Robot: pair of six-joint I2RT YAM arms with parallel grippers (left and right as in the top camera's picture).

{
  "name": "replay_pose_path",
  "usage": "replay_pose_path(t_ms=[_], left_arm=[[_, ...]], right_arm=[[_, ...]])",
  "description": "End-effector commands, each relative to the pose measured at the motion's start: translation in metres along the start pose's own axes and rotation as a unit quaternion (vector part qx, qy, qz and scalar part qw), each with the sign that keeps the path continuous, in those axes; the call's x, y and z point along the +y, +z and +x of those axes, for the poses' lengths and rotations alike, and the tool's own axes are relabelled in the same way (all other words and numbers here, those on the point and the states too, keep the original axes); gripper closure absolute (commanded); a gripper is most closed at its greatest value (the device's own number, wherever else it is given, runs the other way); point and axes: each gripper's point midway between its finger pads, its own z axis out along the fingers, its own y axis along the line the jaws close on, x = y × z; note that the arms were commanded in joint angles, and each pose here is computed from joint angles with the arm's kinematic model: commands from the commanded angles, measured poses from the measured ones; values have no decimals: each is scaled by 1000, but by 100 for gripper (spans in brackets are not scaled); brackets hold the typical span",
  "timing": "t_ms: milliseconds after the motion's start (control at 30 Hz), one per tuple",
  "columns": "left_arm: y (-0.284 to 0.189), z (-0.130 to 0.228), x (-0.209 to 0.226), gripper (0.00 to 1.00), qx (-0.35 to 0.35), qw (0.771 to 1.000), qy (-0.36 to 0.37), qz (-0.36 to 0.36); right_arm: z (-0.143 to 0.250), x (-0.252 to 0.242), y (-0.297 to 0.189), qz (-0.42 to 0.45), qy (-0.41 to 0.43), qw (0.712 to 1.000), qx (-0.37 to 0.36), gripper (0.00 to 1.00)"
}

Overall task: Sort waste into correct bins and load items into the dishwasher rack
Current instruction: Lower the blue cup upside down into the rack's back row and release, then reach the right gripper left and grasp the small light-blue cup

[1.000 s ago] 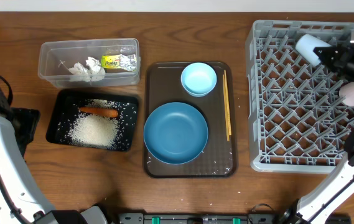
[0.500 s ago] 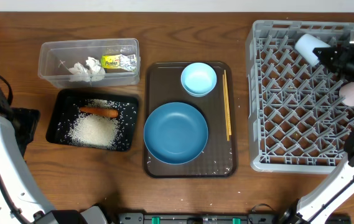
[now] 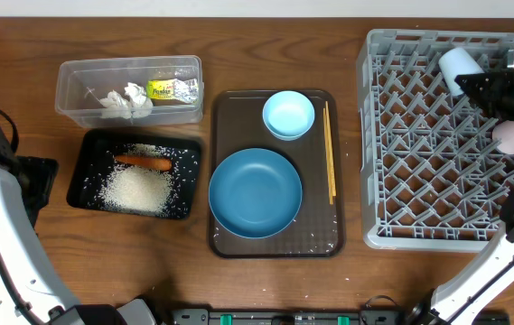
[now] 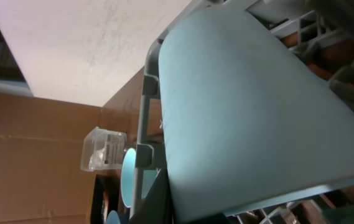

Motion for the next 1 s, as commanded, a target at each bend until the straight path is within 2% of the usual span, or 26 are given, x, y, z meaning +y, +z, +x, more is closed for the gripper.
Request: replay_pose_path(t_ms=[0, 267, 333, 433, 533, 800, 967], left_arm=[[1, -1, 2, 2, 0, 1000, 2, -5], [1, -1, 2, 2, 0, 1000, 2, -5], [1, -1, 2, 2, 0, 1000, 2, -5], [1, -1, 2, 2, 0, 1000, 2, -5], [1, -1, 2, 2, 0, 1000, 2, -5], [1, -1, 2, 2, 0, 1000, 2, -5], [1, -1, 2, 2, 0, 1000, 2, -5]], right_arm=[[0, -30, -8, 68, 22, 997, -9, 98], [-1, -45, -41, 135, 65, 988, -27, 93], [-1, -42, -49, 158, 64, 985, -32, 84], [-5, -35, -62, 194, 64, 978, -45, 60], [-10, -21, -74, 216, 70, 972, -66, 50], [-28, 62, -110, 212, 23, 968, -135, 45], [-26, 122, -139, 264, -28, 944, -195, 45]])
